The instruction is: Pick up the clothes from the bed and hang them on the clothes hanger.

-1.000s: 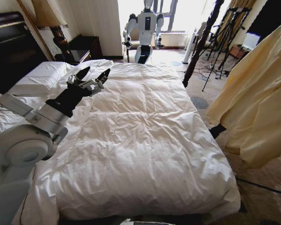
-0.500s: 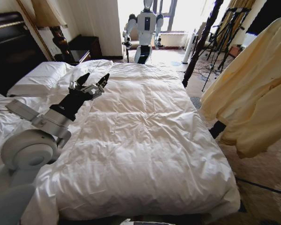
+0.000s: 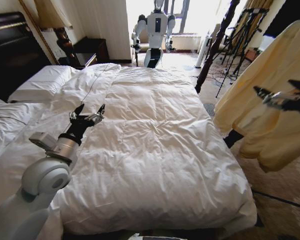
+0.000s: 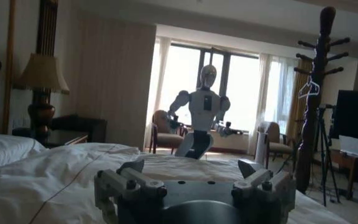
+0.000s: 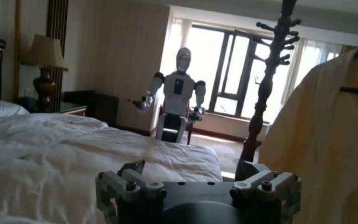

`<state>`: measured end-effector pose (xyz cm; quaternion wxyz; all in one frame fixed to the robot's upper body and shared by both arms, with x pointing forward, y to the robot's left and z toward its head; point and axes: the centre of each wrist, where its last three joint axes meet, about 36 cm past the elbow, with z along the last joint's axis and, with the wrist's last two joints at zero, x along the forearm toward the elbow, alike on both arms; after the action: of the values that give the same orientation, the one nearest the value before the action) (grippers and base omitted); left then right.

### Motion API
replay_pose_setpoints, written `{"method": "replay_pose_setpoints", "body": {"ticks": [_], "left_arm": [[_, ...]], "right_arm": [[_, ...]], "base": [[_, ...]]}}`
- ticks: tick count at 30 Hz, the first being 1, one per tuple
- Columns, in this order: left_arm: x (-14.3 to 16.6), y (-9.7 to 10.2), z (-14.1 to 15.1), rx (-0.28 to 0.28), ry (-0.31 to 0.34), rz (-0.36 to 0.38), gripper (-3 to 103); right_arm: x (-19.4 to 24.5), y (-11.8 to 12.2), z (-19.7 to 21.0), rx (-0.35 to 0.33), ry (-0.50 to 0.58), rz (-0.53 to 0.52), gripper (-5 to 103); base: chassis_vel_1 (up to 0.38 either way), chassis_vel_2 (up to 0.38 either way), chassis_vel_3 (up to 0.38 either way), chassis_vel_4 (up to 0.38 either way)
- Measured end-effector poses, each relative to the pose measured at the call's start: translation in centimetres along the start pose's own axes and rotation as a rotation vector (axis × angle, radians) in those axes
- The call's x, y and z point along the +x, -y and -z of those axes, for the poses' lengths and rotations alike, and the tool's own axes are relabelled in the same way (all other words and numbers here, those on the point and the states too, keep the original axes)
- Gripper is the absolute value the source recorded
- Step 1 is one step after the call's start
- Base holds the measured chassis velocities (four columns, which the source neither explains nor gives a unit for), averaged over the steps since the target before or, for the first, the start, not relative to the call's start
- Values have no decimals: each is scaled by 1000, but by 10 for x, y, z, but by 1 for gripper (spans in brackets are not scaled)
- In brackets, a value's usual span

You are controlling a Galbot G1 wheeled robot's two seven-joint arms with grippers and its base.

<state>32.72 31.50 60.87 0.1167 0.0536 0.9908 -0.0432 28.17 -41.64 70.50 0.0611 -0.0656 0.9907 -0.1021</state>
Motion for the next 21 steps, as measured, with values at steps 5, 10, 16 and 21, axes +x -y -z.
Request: {"method": "replay_pose_setpoints", "body": {"ticks": [5, 10, 16, 21], "left_arm": [[4, -2, -10, -18, -7, 1, 100], [6, -3, -33, -38, -22, -2, 100], [3, -5, -81, -38, -50, 25, 100], [-8, -16, -105, -24, -69, 42, 100]], "right_arm": [[-1, 2, -58, -4, -16, -44, 100], [-8, -13, -124, 21, -31, -76, 100], [-50, -68, -179, 26, 21, -81, 100], [-94, -99, -201, -15, 78, -61, 100]], "base": [[0, 0, 0, 0], [0, 0, 0, 0], [0, 0, 0, 0], [0, 0, 0, 0]]}}
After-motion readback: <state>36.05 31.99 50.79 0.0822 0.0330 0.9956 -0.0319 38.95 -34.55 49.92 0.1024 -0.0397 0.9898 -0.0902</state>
